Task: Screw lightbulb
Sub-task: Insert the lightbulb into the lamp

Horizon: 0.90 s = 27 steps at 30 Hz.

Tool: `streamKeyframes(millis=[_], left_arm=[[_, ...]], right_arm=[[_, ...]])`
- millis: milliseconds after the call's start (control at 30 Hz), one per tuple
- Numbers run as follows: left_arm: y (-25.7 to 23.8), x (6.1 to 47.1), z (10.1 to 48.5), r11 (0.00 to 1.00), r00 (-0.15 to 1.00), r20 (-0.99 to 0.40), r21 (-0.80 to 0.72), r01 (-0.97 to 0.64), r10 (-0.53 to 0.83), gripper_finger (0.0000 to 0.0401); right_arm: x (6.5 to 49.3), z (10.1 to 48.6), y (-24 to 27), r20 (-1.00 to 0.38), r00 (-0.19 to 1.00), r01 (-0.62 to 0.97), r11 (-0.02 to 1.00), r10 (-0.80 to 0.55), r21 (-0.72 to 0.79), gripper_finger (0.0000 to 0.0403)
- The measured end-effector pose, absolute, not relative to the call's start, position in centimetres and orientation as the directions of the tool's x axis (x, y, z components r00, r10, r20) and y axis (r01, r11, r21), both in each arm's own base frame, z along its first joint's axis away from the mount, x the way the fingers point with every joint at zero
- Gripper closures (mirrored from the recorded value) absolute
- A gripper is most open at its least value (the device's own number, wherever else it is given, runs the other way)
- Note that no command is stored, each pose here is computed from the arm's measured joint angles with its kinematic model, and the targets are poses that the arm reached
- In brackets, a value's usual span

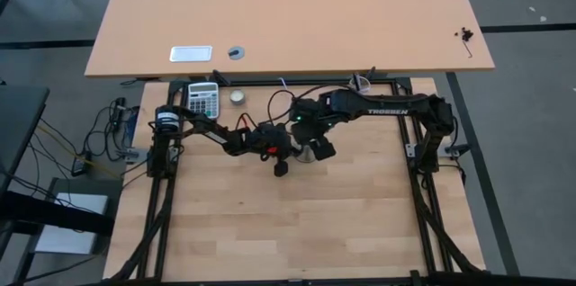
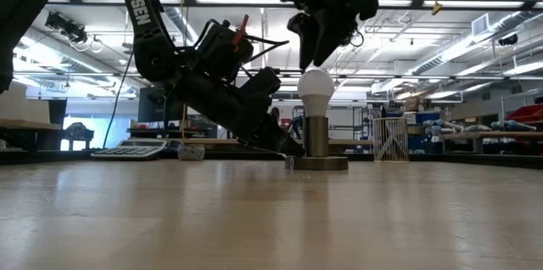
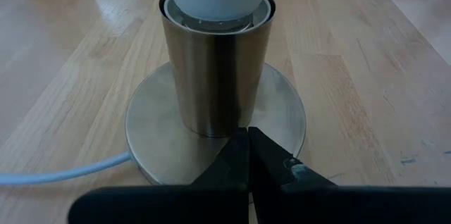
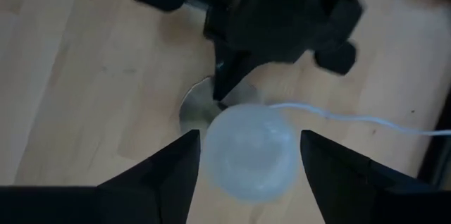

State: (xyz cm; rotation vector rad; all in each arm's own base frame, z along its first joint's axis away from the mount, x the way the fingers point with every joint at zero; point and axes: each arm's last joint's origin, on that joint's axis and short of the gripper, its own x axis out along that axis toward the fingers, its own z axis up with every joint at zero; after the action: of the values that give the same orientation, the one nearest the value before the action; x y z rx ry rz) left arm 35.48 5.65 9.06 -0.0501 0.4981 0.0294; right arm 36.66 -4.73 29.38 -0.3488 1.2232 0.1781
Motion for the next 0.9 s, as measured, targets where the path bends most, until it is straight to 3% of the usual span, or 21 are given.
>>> streamKeyframes(millis=[267,467,567,733,900], left_arm=[[5.6,35.5,9.1,0.998,0.878,-0.478,-0.042,-0.039,0.014,0.0399],[5.6,35.5,9.0,0.998,0.878,-0.479,-0.043,-0.038,0.013,0.0399],[5.6,35.5,9.0,0.998,0.878,-0.479,-0.043,-0.037,0.012,0.0399],[5.6,35.5,9.1,0.998,0.878,-0.478,-0.043,-0.037,0.012,0.0399],[5.6,35.5,9.1,0.998,0.878,-0.478,-0.043,-0.037,0.012,0.0399]], right_arm=[[37.6,27.3,-4.9,-0.963,0.262,-0.344,0.926,-0.066,-0.157,0.0139],[37.7,27.1,-4.9,-0.966,0.25,-0.297,0.944,-0.069,-0.145,0.0157],[37.8,27.0,-5.0,-0.964,0.256,-0.178,0.977,-0.072,-0.12,0.0169],[37.9,27.0,-5.8,-0.959,0.273,0.17,0.985,-0.079,-0.032,0.017],[37.6,27.4,-6.0,-0.954,0.29,0.157,0.987,-0.08,-0.035,0.016]])
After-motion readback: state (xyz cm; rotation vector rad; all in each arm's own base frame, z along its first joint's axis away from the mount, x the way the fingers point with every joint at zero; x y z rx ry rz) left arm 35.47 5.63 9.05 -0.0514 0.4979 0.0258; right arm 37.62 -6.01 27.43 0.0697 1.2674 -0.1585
